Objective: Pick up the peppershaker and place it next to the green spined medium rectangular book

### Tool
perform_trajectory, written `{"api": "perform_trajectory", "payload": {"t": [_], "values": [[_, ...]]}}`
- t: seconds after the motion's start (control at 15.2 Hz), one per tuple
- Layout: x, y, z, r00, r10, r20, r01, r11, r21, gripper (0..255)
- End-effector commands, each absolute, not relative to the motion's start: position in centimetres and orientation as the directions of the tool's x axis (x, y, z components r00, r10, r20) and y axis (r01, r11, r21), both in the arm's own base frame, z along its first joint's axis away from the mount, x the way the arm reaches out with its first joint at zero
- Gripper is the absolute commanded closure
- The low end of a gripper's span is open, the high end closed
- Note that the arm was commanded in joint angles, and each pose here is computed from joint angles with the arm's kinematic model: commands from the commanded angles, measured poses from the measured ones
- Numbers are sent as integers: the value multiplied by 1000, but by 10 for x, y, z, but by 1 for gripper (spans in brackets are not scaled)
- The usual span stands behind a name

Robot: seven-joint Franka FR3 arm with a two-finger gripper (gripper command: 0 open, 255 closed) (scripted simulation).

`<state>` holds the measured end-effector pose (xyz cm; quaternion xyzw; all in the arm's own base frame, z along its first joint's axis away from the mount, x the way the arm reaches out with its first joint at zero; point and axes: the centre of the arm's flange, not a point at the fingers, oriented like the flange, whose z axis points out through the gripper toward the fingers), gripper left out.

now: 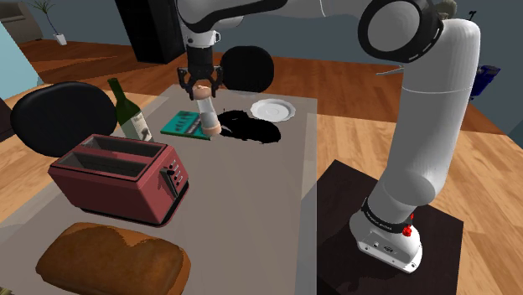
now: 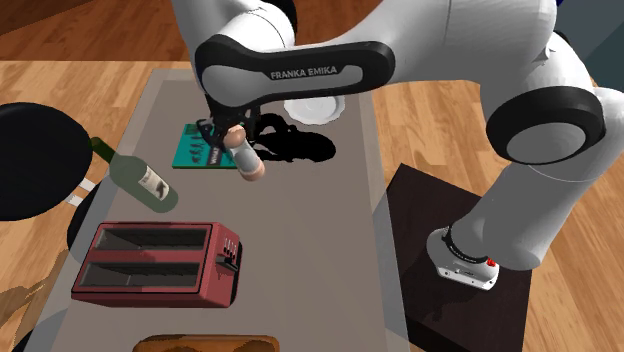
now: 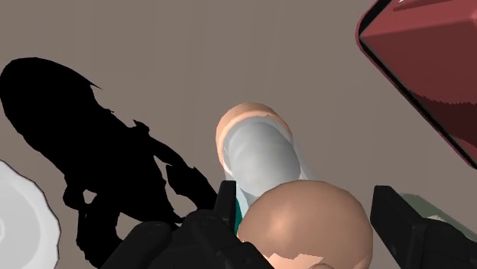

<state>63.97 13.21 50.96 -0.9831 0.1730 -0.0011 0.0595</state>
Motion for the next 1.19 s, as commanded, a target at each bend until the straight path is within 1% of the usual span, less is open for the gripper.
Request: {"api": "perform_trajectory", "payload": {"t": [0.0, 1.12], "values": [[638, 131, 499, 940, -340, -18, -340, -933, -118, 255], [638, 131, 409, 940, -340, -18, -340, -933, -118, 255]]}}
